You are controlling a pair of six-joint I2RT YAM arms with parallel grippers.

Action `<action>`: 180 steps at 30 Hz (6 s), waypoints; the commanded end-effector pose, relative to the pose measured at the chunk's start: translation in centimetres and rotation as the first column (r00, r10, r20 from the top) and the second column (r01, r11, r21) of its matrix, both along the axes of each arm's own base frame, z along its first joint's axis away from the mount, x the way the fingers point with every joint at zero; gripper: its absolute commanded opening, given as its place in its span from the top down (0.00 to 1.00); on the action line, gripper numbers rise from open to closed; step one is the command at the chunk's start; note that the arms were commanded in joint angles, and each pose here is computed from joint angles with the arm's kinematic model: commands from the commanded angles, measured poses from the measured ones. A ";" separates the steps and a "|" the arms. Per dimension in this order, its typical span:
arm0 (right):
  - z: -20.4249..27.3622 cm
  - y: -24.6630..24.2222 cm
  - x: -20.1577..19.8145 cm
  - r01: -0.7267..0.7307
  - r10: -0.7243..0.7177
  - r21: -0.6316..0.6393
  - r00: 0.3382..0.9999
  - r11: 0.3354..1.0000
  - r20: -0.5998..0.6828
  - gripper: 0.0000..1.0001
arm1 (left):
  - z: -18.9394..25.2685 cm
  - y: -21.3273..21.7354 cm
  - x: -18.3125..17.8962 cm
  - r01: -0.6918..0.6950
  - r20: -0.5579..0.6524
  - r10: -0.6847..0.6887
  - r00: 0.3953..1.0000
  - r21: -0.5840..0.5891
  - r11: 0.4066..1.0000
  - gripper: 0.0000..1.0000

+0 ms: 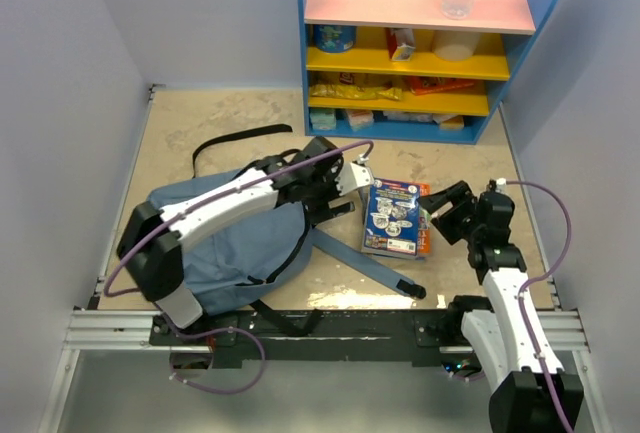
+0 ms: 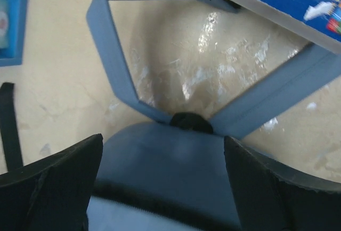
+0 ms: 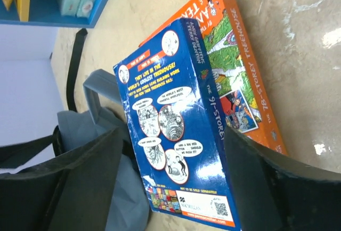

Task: Pack the student bag
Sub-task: Pick up the book from the center of the board, then place the book in the student bag.

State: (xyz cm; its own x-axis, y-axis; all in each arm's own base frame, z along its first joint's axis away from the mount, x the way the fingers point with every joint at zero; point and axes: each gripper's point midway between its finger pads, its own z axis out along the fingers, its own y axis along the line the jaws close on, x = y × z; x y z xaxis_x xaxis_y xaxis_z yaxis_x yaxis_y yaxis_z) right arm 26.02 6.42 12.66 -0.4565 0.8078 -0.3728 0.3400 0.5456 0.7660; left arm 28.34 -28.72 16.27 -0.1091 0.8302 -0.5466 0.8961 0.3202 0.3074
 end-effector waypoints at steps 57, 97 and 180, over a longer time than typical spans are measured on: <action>-3.6 0.2 0.0 0.030 -0.025 0.050 0.995 0.998 -0.095 0.22 | -5.4 -21.5 2.0 0.152 -0.050 -0.167 0.985 -0.224 0.963 0.00; 12.6 0.2 2.3 -0.018 0.021 -0.013 0.957 1.000 0.291 1.00 | 3.0 0.0 -6.7 0.097 -0.078 -0.105 0.991 -0.094 0.991 0.00; 2.5 35.9 -1.0 -0.795 0.792 0.083 0.606 0.601 0.072 1.00 | 19.0 4.0 -6.5 0.078 0.309 0.078 0.948 -0.461 0.884 1.00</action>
State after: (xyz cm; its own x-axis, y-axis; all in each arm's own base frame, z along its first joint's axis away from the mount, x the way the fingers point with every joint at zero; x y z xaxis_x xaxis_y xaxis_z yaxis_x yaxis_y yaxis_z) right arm 26.69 38.32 14.31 -0.9000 0.2980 -0.3180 -0.0923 0.5828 0.8073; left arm 21.15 -21.33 27.96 -0.0312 0.6671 -0.7443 0.7974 0.4657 0.3839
